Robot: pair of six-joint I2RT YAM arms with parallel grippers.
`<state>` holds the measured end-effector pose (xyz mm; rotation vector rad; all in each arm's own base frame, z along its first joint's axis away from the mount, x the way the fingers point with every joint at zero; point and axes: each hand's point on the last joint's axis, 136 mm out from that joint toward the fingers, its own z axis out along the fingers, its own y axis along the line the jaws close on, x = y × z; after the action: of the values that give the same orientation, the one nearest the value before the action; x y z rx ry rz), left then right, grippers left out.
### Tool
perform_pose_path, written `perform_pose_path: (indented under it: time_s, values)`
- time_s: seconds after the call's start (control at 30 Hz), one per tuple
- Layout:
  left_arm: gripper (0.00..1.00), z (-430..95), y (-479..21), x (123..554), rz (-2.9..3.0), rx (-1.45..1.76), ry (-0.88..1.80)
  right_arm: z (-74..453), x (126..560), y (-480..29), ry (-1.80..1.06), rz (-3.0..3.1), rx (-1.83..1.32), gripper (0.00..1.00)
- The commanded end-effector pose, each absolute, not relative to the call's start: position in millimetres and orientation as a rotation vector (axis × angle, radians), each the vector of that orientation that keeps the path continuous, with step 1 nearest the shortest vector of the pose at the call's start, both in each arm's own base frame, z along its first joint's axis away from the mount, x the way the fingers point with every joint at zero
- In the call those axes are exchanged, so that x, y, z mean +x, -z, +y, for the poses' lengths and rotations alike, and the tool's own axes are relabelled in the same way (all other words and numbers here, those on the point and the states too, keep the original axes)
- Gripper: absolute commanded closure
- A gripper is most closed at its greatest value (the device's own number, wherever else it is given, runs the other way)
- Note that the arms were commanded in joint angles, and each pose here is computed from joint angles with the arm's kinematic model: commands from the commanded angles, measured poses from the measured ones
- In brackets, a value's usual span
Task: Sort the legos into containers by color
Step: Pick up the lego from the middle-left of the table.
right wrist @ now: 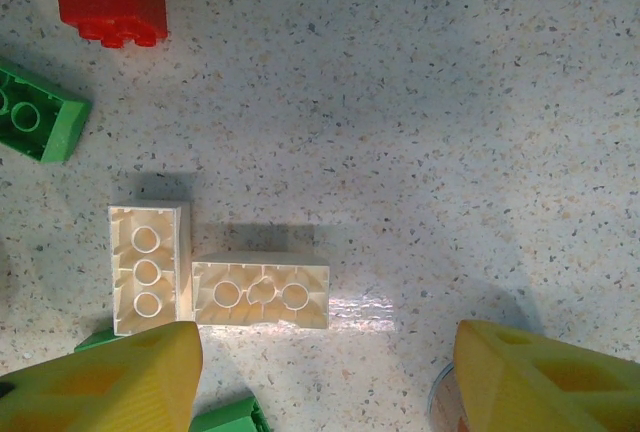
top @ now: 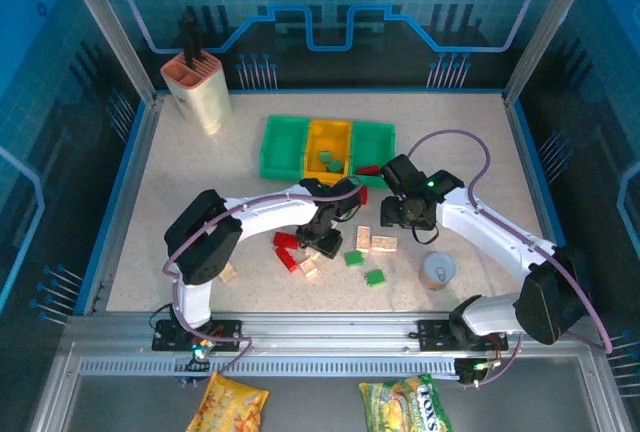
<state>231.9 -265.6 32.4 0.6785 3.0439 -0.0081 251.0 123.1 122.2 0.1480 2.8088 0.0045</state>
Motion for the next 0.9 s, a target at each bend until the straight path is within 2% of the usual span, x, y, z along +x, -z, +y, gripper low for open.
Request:
perform_pose_path:
  time_s: [0.0, 0.47, 0.87]
  values:
    - [0.44, -256.9, -25.8, 228.4, 3.06, 0.742, -0.086, 120.2, 243.3, -122.2, 0.013, 2.812, 0.155, 0.32]
    - [0.52, -253.5, -16.9, 227.9, 3.071, 0.748, -0.123, 122.6, 244.8, -120.3, 0.013, 2.818, 0.151, 0.32]
    - [0.7, -252.2, -19.9, 231.3, 3.06, 0.717, -0.135, 123.8, 245.3, -120.1, 0.014, 2.821, 0.145, 0.32]
